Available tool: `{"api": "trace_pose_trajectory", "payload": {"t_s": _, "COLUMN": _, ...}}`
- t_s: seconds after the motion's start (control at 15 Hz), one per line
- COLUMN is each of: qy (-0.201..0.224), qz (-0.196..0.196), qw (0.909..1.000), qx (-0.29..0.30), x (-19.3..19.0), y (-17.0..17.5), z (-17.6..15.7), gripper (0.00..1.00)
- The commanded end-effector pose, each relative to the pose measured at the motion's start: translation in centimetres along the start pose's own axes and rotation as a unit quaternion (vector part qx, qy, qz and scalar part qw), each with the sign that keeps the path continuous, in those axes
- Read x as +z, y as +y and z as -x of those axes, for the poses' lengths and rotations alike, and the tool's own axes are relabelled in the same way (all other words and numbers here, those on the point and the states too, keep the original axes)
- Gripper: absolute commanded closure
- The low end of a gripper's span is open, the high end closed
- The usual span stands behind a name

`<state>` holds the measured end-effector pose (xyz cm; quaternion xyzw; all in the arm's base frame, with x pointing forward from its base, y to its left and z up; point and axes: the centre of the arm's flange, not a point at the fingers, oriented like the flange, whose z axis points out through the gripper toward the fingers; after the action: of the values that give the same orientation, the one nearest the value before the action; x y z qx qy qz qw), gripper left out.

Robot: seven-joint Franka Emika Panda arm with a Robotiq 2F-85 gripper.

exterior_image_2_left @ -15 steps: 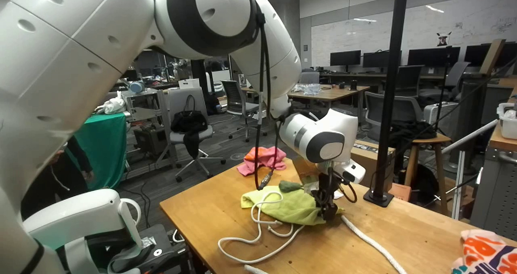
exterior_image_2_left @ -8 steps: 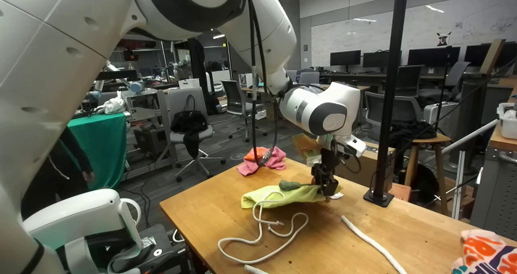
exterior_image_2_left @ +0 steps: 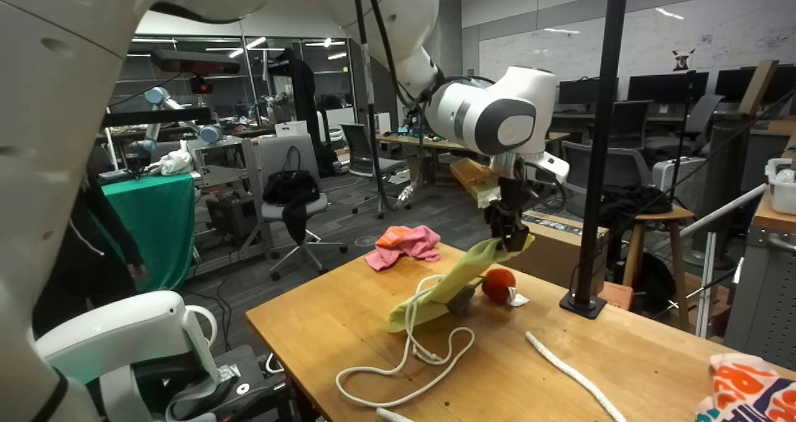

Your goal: Separate the things on the heap

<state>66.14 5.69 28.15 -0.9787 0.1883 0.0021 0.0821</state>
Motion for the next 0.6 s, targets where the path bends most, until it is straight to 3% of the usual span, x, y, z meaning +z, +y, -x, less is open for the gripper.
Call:
{"api": "trace_pose_trajectory", "payload": {"t_s": 0.0, "qy": 0.023, "qz": -0.023, "qw": 0.9994, "qx": -0.012, "x": -4.4, "y": -0.6, "z": 1.3, "gripper": 0.92}}
{"api": "trace_pose_trajectory", "payload": {"t_s": 0.53, "qy": 0.083, "qz": -0.047, "qw": 0.9952, "qx": -0.023, "x": -12.3, "y": -1.6, "z": 2.8, "gripper": 0.92}}
